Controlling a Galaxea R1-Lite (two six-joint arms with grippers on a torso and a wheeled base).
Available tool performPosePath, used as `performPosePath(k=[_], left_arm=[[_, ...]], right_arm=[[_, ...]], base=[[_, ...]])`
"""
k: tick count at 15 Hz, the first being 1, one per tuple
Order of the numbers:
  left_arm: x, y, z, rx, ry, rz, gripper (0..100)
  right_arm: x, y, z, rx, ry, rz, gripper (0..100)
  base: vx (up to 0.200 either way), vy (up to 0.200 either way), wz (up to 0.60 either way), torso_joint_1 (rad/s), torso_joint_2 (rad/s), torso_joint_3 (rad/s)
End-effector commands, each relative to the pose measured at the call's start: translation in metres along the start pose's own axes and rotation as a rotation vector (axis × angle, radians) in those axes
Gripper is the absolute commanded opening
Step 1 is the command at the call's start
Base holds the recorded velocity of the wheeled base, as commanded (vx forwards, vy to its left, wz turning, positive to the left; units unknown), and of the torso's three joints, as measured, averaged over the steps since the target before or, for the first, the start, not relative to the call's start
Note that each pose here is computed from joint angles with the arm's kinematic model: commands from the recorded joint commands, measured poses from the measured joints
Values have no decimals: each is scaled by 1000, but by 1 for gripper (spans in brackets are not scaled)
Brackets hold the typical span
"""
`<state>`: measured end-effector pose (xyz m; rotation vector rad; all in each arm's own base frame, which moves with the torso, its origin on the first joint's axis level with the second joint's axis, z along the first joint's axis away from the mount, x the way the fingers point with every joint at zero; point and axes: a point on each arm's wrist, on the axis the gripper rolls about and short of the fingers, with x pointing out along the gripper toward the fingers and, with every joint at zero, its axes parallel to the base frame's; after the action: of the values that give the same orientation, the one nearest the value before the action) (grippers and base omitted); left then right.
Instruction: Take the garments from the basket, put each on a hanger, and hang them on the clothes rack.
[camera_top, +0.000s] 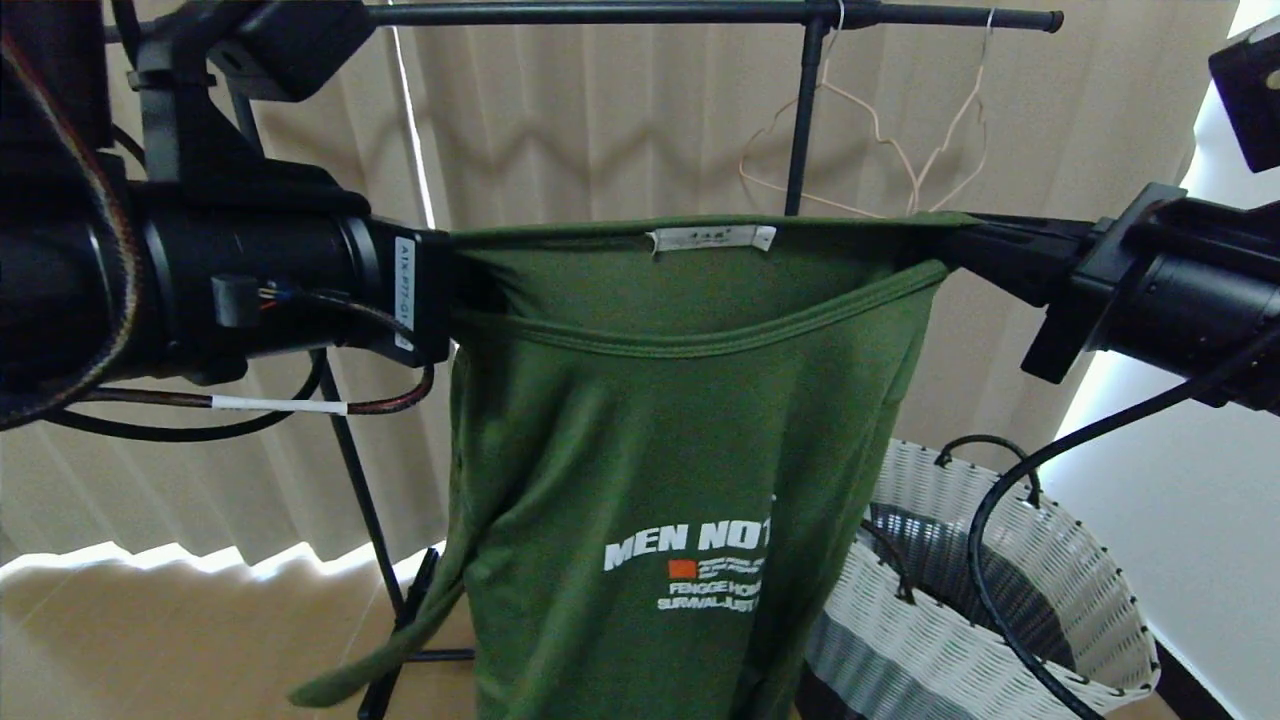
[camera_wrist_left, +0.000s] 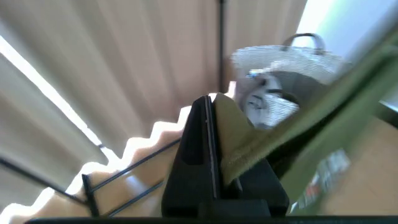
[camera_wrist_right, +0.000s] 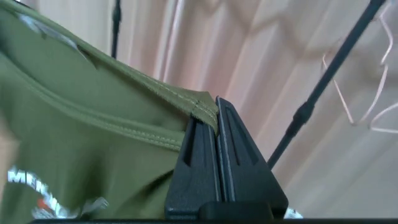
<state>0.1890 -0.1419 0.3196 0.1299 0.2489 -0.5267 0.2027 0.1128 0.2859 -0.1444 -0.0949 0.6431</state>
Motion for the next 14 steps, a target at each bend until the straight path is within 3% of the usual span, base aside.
performPosePath(k=[1,3,7,11,14], left_arm=[[-15,1,8,-4,-35,-49,0],[-19,1,13,-5,-54,-81,0],[-12,1,25,-12,-167,-73,0],[9,2,18,12,-116,-54,0],[32,3,13,0,-132,-38,0]], right_arm=[[9,-2,-7,3,28,-4,0],[7,-4,-6,2,23,-13,0],[-2,-6,3,-4,-1,-27,0],[-27,-3,18,-9,-14,-22,0],[-56,6,22,10,37,89,0]], base=[[0,0,0,0,0,0],[0,0,0,0,0,0],[0,0,0,0,0,0],[0,0,0,0,0,0],[0,0,0,0,0,0]])
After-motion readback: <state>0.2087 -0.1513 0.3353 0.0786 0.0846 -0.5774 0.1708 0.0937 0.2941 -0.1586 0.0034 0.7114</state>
